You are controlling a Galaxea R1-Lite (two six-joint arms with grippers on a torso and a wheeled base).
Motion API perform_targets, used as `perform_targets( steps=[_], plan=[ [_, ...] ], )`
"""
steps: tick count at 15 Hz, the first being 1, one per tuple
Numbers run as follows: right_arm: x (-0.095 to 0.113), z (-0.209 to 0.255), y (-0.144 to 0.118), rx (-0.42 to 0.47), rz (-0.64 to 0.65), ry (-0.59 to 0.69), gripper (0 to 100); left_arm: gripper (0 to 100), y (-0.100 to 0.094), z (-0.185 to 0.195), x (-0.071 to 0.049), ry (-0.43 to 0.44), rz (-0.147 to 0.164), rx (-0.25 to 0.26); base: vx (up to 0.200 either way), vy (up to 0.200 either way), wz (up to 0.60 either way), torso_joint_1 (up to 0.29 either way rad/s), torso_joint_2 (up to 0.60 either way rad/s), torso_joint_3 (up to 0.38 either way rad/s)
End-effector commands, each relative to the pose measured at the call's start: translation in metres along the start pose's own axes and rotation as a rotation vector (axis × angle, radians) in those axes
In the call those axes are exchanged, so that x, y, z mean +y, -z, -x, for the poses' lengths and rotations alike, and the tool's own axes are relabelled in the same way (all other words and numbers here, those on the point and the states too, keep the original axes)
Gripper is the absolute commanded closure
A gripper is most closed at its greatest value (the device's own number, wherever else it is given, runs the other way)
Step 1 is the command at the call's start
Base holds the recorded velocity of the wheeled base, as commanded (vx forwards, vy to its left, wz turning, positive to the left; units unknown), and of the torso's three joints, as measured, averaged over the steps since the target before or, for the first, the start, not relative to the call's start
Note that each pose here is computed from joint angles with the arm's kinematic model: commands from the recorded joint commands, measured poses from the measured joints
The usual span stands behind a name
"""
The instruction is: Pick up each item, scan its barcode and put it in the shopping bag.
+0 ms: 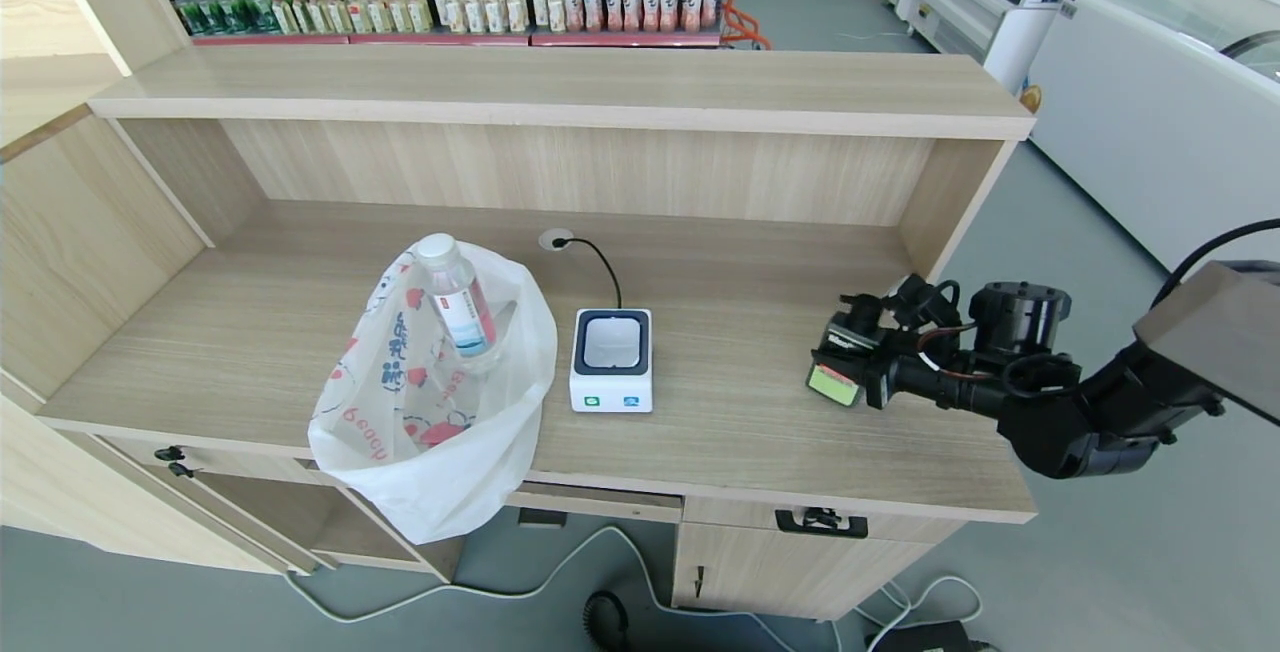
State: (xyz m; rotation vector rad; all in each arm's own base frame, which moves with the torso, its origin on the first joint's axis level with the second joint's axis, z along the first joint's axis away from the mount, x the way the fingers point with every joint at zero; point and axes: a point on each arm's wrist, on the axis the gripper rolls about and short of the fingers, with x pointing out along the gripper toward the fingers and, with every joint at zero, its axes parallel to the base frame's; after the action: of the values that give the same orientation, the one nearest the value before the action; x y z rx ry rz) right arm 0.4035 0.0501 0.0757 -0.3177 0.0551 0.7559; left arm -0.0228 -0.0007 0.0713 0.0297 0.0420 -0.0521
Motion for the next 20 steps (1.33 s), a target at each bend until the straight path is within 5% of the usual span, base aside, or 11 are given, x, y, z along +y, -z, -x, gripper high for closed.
perform_targets(
  steps=[1,4,7,10,11,12,14,15,16,20],
  plan=[
    [0.001,-0.002,0.002,0.003,0.000,-0.004,100,0,0.000,0.000,0.000,-0.001,0.000,0.000,0.000,0.000,0.00,0.000,0.00,0.000],
    [-0.003,0.008,-0.019,-0.040,0.038,0.021,100,0,0.000,0.000,0.000,0.001,0.000,0.000,0.000,0.000,0.00,0.000,0.00,0.000],
    [-0.010,0.067,-0.061,-0.072,0.180,0.124,100,0,0.000,0.000,0.000,0.001,0.001,0.000,0.000,0.000,0.00,0.000,0.00,0.000],
    [-0.006,0.147,-0.092,-0.021,0.511,0.282,100,0,0.000,0.000,0.000,-0.001,0.000,0.000,0.000,0.000,0.00,0.000,0.00,0.000],
    [-0.001,0.165,-0.114,-0.042,0.718,0.312,100,0,0.000,0.000,0.000,-0.001,0.000,0.000,0.000,0.000,0.00,0.000,0.00,0.000],
    [0.003,0.168,-0.119,-0.061,0.788,0.299,100,0,0.000,0.000,0.000,0.001,0.000,0.000,0.000,0.000,0.00,0.000,0.00,0.000],
    [0.054,0.167,-0.136,-0.322,1.175,0.085,100,0,0.000,0.000,0.000,-0.001,0.001,0.000,0.000,0.000,0.00,0.000,0.00,0.000],
    [0.068,0.166,-0.139,-0.382,1.252,0.050,100,0,0.000,0.000,0.000,0.001,0.001,0.000,0.000,0.000,0.00,0.000,0.00,0.000],
    [0.106,0.162,-0.147,-0.528,1.456,-0.011,100,0,0.000,0.000,0.000,0.001,0.001,0.000,0.000,0.000,0.00,0.000,0.00,0.000],
    [0.150,0.171,-0.180,-0.794,1.983,0.193,100,0,0.000,0.000,0.000,0.001,0.001,0.000,0.000,0.000,0.00,0.000,0.00,0.000]
  ],
)
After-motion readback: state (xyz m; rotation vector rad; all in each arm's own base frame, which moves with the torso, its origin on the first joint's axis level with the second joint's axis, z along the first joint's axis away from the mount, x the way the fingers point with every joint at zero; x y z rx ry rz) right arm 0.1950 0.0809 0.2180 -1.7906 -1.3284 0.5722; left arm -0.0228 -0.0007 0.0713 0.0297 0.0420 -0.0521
